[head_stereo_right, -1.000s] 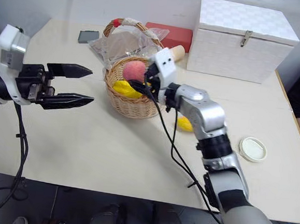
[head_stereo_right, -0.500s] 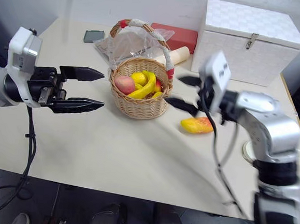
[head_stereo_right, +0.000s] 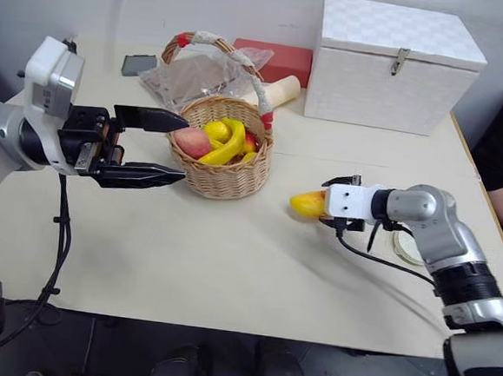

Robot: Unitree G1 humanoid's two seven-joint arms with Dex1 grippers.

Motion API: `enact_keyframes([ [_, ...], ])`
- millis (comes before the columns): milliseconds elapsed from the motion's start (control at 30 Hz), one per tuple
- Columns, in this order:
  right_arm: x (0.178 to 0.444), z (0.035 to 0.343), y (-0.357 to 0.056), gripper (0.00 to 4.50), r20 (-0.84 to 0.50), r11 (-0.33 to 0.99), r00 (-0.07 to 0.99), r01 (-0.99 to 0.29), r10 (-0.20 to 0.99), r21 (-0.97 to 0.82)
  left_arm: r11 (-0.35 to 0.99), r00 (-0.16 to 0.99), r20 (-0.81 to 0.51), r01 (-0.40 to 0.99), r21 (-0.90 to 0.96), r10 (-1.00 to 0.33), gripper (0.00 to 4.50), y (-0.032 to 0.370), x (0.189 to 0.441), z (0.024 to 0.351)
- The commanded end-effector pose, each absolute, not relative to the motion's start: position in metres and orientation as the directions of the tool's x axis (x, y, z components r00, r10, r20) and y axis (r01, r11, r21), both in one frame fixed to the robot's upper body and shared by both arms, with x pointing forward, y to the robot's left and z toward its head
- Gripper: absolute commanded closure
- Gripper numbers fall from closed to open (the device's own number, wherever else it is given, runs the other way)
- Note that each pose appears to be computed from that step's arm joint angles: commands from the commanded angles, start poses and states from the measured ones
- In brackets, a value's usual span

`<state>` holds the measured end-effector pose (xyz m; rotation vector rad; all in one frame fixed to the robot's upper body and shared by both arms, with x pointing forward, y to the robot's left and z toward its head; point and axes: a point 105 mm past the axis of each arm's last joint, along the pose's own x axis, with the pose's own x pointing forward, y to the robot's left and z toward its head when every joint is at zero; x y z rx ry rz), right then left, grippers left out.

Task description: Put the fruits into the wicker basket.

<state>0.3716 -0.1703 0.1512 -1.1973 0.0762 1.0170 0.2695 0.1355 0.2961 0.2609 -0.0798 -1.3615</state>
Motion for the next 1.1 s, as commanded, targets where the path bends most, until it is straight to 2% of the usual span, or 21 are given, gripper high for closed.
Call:
enact_keyframes([
  [33, 0.377, 0.155, -0.172, 0.73, -0.523, 0.016, 0.589, -0.674, 0.616, -0.739, 0.19, 0.216, -0.068, 0.944, 0.271, -0.974, 0.0, 0.137, 0.266, 0.306],
  [100, 0.374, 0.152, -0.172, 1.14, -0.541, 0.0, 0.566, -0.691, 0.622, -0.723, 0.198, 0.223, -0.067, 0.943, 0.269, -0.972, 0.0, 0.138, 0.266, 0.305],
  [167, 0.37, 0.154, -0.171, 1.74, -0.536, 0.008, 0.543, -0.707, 0.646, -0.707, 0.209, 0.235, -0.07, 0.941, 0.268, -0.969, 0.0, 0.14, 0.266, 0.304],
  [267, 0.355, 0.174, -0.153, 1.83, -0.447, 0.075, 0.468, -0.749, 0.762, -0.658, 0.256, 0.281, -0.063, 0.932, 0.258, -0.958, 0.0, 0.15, 0.269, 0.304],
  [367, 0.329, 0.211, -0.112, 1.83, -0.25, 0.151, 0.334, -0.822, 0.909, -0.55, 0.322, 0.344, -0.055, 0.916, 0.237, -0.937, 0.0, 0.167, 0.272, 0.303],
  [467, 0.321, 0.249, -0.072, 1.83, -0.08, 0.235, 0.302, -0.859, 0.95, -0.454, 0.372, 0.394, -0.058, 0.901, 0.225, -0.917, 0.0, 0.182, 0.271, 0.303],
  [567, 0.329, 0.273, -0.038, 1.83, -0.001, 0.297, 0.331, -0.849, 0.944, -0.436, 0.405, 0.425, -0.048, 0.886, 0.225, -0.904, 0.0, 0.192, 0.269, 0.307],
  [633, 0.343, 0.283, -0.019, 1.83, 0.021, 0.355, 0.385, -0.826, 0.923, -0.437, 0.429, 0.445, -0.025, 0.875, 0.226, -0.895, 0.0, 0.197, 0.27, 0.313],
  [833, 0.394, 0.277, 0.009, 1.83, -0.004, 0.494, 0.558, -0.739, 0.83, -0.458, 0.463, 0.475, 0.006, 0.855, 0.233, -0.88, 0.0, 0.202, 0.272, 0.319],
  [933, 0.402, 0.278, 0.011, 0.85, -0.003, 0.508, 0.569, -0.735, 0.822, -0.449, 0.46, 0.472, 0.004, 0.856, 0.236, -0.882, 0.0, 0.201, 0.27, 0.318],
  [1000, 0.378, 0.295, 0.016, 0.15, 0.06, 0.438, 0.452, -0.81, 0.89, -0.389, 0.461, 0.473, 0.006, 0.855, 0.237, -0.881, 0.0, 0.201, 0.27, 0.317],
  [1100, 0.349, 0.309, 0.01, 0.15, 0.118, 0.365, 0.346, -0.874, 0.931, -0.321, 0.462, 0.473, 0.011, 0.856, 0.233, -0.881, 0.0, 0.201, 0.271, 0.316],
])
